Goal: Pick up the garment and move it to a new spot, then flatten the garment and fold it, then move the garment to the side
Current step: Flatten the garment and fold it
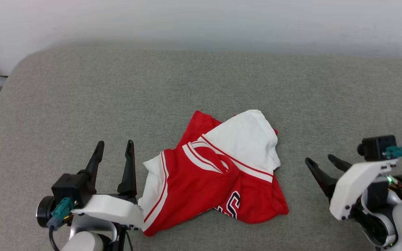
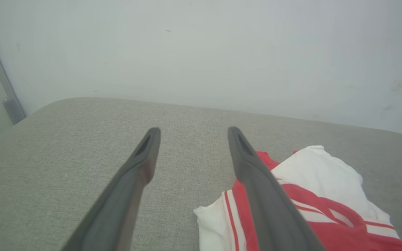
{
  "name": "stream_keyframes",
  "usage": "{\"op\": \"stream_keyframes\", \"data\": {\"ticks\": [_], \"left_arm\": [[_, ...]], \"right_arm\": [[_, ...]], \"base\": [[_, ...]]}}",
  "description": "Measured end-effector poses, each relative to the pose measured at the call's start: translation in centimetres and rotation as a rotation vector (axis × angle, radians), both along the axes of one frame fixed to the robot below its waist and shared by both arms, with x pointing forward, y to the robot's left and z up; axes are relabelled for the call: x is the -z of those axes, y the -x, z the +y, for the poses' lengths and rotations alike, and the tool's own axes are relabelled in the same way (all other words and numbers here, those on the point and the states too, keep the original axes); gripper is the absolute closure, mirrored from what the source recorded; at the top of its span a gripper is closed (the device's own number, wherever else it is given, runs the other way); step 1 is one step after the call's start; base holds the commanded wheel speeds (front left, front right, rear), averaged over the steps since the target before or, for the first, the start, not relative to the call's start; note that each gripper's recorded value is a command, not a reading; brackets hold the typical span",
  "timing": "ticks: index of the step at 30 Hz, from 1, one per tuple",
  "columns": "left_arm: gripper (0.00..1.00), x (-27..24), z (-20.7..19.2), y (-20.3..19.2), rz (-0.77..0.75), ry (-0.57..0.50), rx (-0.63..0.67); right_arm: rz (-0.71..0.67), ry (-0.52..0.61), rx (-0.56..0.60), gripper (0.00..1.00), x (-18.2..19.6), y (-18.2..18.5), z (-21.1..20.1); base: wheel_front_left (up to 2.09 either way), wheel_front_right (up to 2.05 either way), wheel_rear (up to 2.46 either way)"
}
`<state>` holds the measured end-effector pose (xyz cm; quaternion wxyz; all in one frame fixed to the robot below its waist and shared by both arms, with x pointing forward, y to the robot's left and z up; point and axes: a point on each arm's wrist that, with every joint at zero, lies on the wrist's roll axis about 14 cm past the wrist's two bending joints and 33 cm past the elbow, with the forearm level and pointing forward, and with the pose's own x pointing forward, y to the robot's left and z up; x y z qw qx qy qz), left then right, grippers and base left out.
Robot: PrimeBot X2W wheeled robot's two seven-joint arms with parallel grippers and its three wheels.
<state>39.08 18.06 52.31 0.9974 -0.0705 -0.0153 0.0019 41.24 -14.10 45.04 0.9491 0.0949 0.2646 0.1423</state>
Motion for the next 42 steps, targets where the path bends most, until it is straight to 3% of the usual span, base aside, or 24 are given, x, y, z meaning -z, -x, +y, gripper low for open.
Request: {"op": "stream_keyframes", "data": {"ticks": [9, 17, 18, 19, 20, 21, 28, 34, 38, 42], "left_arm": [[0.00, 1.4, 1.6, -0.4, 0.026, 0.019, -0.059], [0.00, 2.7, 2.9, -0.3, 0.056, 0.019, -0.106], [0.00, 2.9, 3.0, -0.3, 0.059, 0.020, -0.108], [0.00, 3.0, 3.1, -0.3, 0.062, 0.019, -0.111], [0.00, 3.1, 3.3, -0.3, 0.066, 0.019, -0.116], [0.00, 3.2, 3.3, -0.3, 0.067, 0.019, -0.119], [0.00, 2.8, 3.5, -0.1, 0.051, 0.018, -0.124], [0.00, 2.0, 2.4, 0.0, 0.026, 0.024, -0.086], [0.00, 2.0, 1.6, 0.2, 0.025, 0.025, -0.062], [0.00, 1.9, 1.1, 0.1, 0.025, 0.025, -0.045]], "right_arm": [[0.063, 0.083, -0.329, 0.00, 0.8, -3.7, 7.9], [0.197, 0.167, -0.494, 0.00, 4.5, -3.6, 11.3], [0.208, 0.167, -0.502, 0.16, 4.7, -3.6, 11.5], [0.217, 0.171, -0.511, 0.16, 5.0, -3.5, 11.7], [0.215, 0.173, -0.521, 0.80, 5.0, -3.5, 11.9], [0.207, 0.164, -0.526, 1.00, 4.9, -3.6, 12.2], [0.029, 0.167, -0.514, 1.00, 0.4, -5.5, 12.4], [-0.132, 0.180, -0.372, 1.00, -4.5, -7.1, 8.1], [-0.087, 0.209, -0.195, 1.00, -3.4, -5.4, 1.8], [0.034, 0.182, -0.032, 1.00, -0.1, -1.2, -2.7]], "base": [[0.00, 0.00, 0.00], [0.00, 0.00, 0.00], [0.00, 0.00, 0.00], [0.00, 0.00, 0.00], [0.00, 0.00, 0.00], [0.00, 0.00, 0.00], [0.00, 0.00, 0.00], [0.00, 0.00, 0.00], [0.00, 0.00, 0.00], [0.00, 0.00, 0.00]]}}
